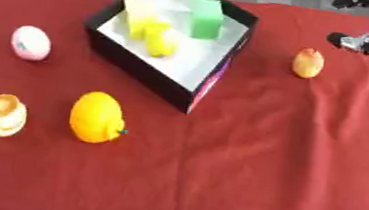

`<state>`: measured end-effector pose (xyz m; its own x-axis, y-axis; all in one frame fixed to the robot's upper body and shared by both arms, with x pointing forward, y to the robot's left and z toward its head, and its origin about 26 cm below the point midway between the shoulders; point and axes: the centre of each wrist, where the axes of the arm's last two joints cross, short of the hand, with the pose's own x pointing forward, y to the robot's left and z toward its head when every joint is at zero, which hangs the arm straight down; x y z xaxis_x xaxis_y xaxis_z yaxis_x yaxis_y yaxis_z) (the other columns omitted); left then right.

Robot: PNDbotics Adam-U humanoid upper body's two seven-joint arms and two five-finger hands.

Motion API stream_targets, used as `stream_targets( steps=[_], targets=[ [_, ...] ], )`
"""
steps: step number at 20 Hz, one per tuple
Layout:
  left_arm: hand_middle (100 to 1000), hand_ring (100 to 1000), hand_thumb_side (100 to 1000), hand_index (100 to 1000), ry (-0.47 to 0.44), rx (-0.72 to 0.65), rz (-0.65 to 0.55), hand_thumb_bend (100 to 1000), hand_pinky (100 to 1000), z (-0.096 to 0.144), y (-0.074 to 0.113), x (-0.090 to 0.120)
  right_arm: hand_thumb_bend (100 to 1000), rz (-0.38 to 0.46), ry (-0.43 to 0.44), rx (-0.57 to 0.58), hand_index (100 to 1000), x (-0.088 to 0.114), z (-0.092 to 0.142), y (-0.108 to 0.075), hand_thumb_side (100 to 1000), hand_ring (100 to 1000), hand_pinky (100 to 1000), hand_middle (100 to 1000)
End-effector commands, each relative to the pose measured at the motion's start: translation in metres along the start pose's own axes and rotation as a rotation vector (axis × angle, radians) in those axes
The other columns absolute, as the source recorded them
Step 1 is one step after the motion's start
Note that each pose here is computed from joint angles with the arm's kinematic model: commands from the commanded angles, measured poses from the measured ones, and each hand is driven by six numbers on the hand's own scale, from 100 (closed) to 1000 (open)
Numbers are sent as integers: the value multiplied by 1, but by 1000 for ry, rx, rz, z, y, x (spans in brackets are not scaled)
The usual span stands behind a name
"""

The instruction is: Pick up objects on the table and place them in the box.

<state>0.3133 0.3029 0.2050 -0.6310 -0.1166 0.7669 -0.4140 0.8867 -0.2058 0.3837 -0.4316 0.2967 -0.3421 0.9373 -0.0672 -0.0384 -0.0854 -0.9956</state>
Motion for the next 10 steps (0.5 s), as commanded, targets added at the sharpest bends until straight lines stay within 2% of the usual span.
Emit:
stream_targets(
  steps=[1, 5, 10],
  targets=[
    [735, 769, 547, 761, -36, -8, -15, 312, 703, -8, 4, 8, 371, 44, 11, 6, 921, -5, 7, -11, 711, 896, 886, 851],
    [735, 769, 547, 761, -33, -11, -11, 313, 703, -8, 4, 8, 379, 63, 0, 39, 920, -5, 4, -6, 713, 897, 885, 856],
    [735, 769, 546, 761, -34, -12, -7, 314, 702, -8, 3, 8, 432, 93, -10, 77, 924, -3, 1, -1, 730, 902, 880, 861]
  ],
)
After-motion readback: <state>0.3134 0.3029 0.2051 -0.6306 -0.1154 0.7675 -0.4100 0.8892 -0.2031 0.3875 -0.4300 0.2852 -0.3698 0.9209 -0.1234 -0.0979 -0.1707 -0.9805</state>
